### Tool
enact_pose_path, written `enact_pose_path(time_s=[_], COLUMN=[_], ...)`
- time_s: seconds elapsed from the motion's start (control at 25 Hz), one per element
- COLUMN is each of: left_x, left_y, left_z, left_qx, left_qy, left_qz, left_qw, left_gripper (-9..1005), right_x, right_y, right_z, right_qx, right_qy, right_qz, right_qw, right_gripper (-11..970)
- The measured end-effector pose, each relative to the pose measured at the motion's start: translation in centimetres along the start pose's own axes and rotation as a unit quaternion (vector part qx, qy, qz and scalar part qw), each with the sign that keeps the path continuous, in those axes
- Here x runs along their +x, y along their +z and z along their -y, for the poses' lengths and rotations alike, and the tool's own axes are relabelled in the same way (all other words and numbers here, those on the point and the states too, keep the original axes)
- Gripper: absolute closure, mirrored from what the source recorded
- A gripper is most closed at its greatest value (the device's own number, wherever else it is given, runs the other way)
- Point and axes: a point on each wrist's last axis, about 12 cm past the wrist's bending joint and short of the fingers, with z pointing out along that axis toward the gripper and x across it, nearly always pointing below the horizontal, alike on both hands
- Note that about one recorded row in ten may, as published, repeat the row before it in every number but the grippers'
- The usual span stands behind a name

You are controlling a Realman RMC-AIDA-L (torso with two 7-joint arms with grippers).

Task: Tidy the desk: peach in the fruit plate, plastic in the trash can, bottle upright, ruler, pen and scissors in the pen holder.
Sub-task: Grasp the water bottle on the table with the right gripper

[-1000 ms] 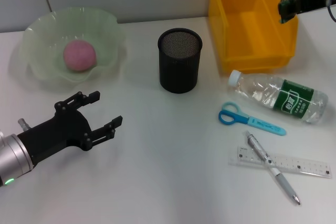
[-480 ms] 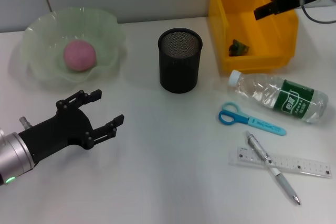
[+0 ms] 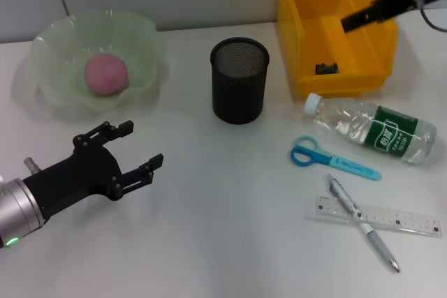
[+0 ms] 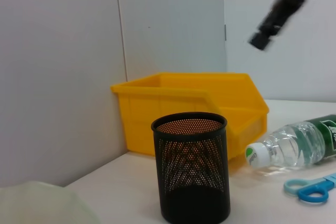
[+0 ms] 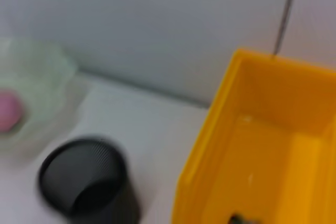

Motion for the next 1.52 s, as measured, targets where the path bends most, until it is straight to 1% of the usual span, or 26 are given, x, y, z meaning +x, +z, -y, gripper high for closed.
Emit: enact_pose_path(time_s=[0.16,0.24,0.32,0.44,0.6,0.76,1.0,1.2,1.32,1.52], left_x=[0.0,0.0,0.0,0.0,-0.1,-0.3,-0.4,-0.5,-0.5,-0.5], left_y=[-0.1,-0.1,-0.1,-0.1,-0.1,0.0,0.1,0.1,0.0,0.0], left_z=[0.0,0.0,0.1,0.1,0.1,-0.1,-0.2,-0.2,-0.3,-0.3], left_qx=[-0.002,-0.001,0.001,0.003,0.005,0.007,0.008,0.01,0.009,0.008], left_qy=[-0.001,-0.002,-0.003,-0.004,-0.009,-0.014,-0.016,-0.018,-0.016,-0.016], left_qz=[0.001,0.002,0.003,0.004,0.005,0.006,0.007,0.005,0.005,0.005], left_qw=[1.0,1.0,1.0,1.0,1.0,1.0,1.0,1.0,1.0,1.0], left_gripper=[206,206,206,206,206,207,207,207,207,207], right_x=[1.4,1.9,2.5,3.5,4.8,5.5,6.0,5.9,5.8,5.9], right_y=[-0.5,-0.7,-0.8,-0.7,-0.4,0.7,2.4,3.2,3.5,4.2], right_z=[-1.0,-1.3,-1.6,-1.5,-1.0,-0.8,-1.4,-1.8,-1.7,-1.4], right_qx=[-0.041,-0.06,-0.076,-0.082,-0.069,-0.034,-0.004,0.018,0.031,0.036], right_qy=[-0.037,-0.062,-0.084,-0.097,-0.13,-0.157,-0.193,-0.206,-0.207,-0.201], right_qz=[-0.052,-0.064,-0.068,-0.086,-0.12,-0.144,-0.169,-0.177,-0.18,-0.179], right_qw=[0.997,0.994,0.991,0.988,0.982,0.977,0.967,0.962,0.961,0.962], right_gripper=[116,116,116,116,116,116,116,116,116,115])
